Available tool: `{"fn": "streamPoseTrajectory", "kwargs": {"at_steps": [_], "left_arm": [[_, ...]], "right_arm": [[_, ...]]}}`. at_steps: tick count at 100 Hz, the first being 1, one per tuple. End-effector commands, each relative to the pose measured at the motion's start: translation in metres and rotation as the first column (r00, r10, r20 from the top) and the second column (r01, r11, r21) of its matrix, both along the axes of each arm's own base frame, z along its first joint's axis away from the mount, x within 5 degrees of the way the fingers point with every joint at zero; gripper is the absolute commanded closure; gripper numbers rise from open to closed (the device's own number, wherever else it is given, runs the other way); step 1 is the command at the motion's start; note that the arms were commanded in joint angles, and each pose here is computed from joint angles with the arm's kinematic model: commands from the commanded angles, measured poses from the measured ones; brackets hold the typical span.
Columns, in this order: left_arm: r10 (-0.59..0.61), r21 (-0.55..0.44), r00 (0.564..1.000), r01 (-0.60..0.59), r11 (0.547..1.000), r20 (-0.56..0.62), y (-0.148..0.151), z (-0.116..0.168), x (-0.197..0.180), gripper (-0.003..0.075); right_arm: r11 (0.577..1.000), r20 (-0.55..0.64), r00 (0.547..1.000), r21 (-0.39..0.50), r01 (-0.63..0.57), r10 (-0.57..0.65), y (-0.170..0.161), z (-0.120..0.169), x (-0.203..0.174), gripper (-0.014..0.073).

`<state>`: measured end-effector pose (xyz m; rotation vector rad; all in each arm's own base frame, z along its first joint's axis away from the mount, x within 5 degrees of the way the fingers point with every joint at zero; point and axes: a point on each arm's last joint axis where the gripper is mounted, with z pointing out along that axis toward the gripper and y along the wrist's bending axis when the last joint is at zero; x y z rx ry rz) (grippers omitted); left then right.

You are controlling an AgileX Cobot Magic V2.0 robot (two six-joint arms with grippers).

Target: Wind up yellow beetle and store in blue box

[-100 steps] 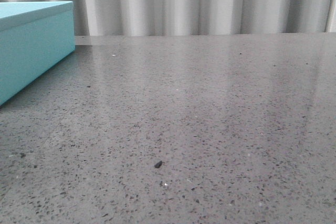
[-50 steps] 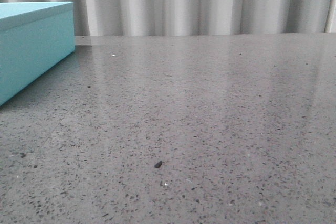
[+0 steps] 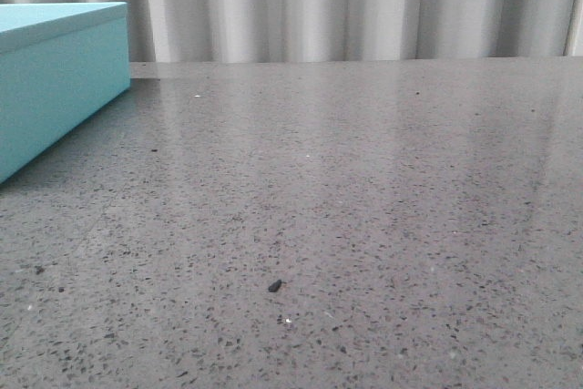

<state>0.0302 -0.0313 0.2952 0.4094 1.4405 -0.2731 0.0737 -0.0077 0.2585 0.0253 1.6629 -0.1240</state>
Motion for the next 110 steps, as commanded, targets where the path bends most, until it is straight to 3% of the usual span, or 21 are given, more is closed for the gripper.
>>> {"fn": "streamPoseTrajectory", "kwargs": {"at_steps": [1,69,88,100,110], "left_arm": [[0.020,-0.051,0.999,-0.018,0.999,0.040,0.003,0.011,0.000,0.0741],[0.026,-0.051,0.999,-0.024,0.998,0.043,0.003,0.011,0.000,0.0741],[0.172,-0.025,0.981,-0.171,0.985,0.093,0.013,0.014,0.004,0.0741],[0.241,-0.142,0.970,-0.241,0.960,-0.012,0.018,0.006,0.007,0.0741],[0.288,-0.180,0.955,-0.297,0.938,-0.076,0.021,-0.008,0.011,0.0741]], "right_arm": [[1.000,0.090,0.996,-0.019,-0.015,0.016,0.001,0.016,0.000,0.0636],[1.000,0.090,0.996,-0.019,-0.015,0.016,0.001,0.016,0.000,0.0636],[1.000,0.090,0.996,-0.019,-0.015,0.016,0.001,0.016,0.000,0.0636],[1.000,0.090,0.996,-0.019,-0.015,0.016,0.001,0.016,0.000,0.0636],[1.000,0.090,0.996,-0.019,-0.015,0.016,0.001,0.016,0.000,0.0636]]}}
